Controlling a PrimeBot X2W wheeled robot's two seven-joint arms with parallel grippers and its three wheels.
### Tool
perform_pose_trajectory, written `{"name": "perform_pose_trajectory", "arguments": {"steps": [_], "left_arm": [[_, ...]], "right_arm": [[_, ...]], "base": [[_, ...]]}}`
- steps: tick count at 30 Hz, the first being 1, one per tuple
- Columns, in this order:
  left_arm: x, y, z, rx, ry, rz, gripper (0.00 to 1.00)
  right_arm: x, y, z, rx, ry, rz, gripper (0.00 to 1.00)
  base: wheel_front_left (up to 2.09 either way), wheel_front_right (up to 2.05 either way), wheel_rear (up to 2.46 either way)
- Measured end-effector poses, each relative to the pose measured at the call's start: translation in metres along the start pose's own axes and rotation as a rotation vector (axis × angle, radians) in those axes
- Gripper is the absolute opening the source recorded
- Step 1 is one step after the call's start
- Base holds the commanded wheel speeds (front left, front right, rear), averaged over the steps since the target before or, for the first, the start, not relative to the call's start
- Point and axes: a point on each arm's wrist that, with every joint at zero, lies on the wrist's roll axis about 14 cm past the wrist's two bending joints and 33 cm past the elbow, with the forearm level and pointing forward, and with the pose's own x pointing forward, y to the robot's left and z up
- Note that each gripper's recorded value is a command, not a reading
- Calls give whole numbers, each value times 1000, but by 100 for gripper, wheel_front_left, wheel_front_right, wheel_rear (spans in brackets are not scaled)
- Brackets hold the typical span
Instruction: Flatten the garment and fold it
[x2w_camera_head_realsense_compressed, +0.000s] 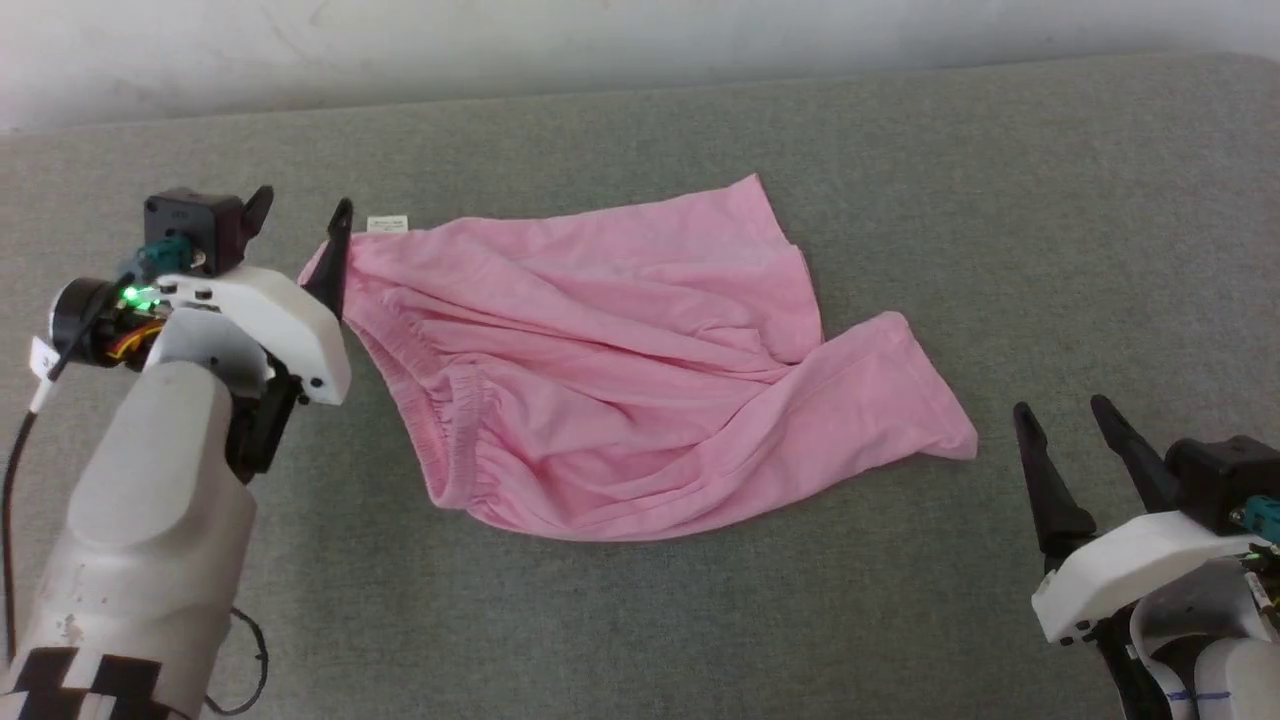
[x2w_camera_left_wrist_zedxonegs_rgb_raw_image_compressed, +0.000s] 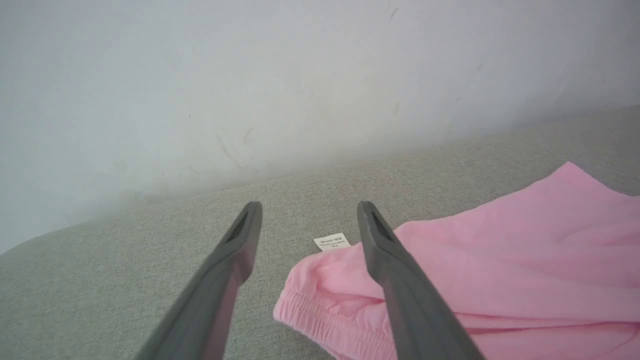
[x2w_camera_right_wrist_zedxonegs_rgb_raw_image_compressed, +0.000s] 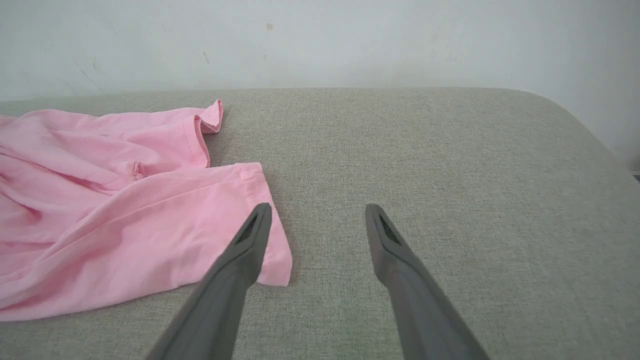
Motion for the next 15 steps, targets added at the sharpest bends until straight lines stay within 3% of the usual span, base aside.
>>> {"name": "perform_pose_trajectory", "arguments": {"steps": [10, 15], "left_arm": [[-53, -16, 32, -43, -245, 12, 100], [-91, -41, 6, -108, -174, -54, 100]], "right_arm": [[-1, 14, 14, 0, -43, 51, 100], [-3, 30, 20, 9, -65, 94, 100]], "base": [[0, 0, 0], [0, 0, 0]]}}
